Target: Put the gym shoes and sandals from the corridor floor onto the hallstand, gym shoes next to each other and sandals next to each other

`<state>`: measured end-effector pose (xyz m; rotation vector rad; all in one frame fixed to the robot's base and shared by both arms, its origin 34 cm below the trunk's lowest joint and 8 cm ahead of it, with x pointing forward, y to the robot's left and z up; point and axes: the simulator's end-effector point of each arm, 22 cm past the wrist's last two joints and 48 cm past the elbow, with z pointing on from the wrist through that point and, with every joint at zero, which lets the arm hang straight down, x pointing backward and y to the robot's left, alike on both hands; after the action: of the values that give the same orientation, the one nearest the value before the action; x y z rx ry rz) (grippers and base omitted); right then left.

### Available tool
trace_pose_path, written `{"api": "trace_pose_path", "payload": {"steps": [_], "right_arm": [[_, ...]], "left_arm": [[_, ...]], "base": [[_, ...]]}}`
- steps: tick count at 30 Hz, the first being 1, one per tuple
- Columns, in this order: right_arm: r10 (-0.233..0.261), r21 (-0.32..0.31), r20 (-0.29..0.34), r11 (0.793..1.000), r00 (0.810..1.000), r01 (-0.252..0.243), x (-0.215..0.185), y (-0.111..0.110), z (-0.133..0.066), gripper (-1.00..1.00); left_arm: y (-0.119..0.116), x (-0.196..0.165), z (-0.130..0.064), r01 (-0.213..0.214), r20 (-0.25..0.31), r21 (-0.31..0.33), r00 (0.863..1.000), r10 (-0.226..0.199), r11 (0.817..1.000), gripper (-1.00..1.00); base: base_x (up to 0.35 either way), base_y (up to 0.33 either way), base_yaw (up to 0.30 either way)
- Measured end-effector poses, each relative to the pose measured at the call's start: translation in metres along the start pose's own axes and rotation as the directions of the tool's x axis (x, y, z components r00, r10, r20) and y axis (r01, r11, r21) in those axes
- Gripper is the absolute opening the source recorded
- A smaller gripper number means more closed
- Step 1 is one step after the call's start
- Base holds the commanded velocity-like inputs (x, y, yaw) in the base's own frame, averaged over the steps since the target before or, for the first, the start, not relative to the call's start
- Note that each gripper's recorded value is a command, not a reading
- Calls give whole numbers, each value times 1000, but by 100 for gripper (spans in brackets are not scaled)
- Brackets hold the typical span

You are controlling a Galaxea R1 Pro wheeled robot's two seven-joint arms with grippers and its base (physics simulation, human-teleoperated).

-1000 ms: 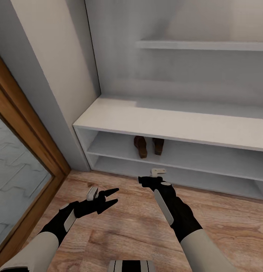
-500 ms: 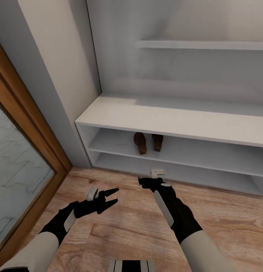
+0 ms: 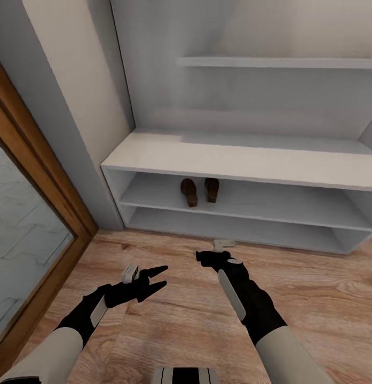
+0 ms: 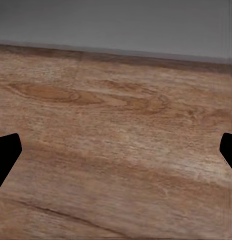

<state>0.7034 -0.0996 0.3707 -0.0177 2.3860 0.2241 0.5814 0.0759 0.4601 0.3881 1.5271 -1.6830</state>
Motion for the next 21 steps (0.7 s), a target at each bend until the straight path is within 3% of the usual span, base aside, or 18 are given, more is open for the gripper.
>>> {"api": "trace_pose_path", "payload": {"steps": [21], "right_arm": [[2, 1, 13, 1000, 1000, -2, -7, -1, -4, 100]], "left_arm": [[-2, -4, 0, -12, -1, 1, 1000, 12, 1000, 100]], "base": [[-2, 0, -285]]}}
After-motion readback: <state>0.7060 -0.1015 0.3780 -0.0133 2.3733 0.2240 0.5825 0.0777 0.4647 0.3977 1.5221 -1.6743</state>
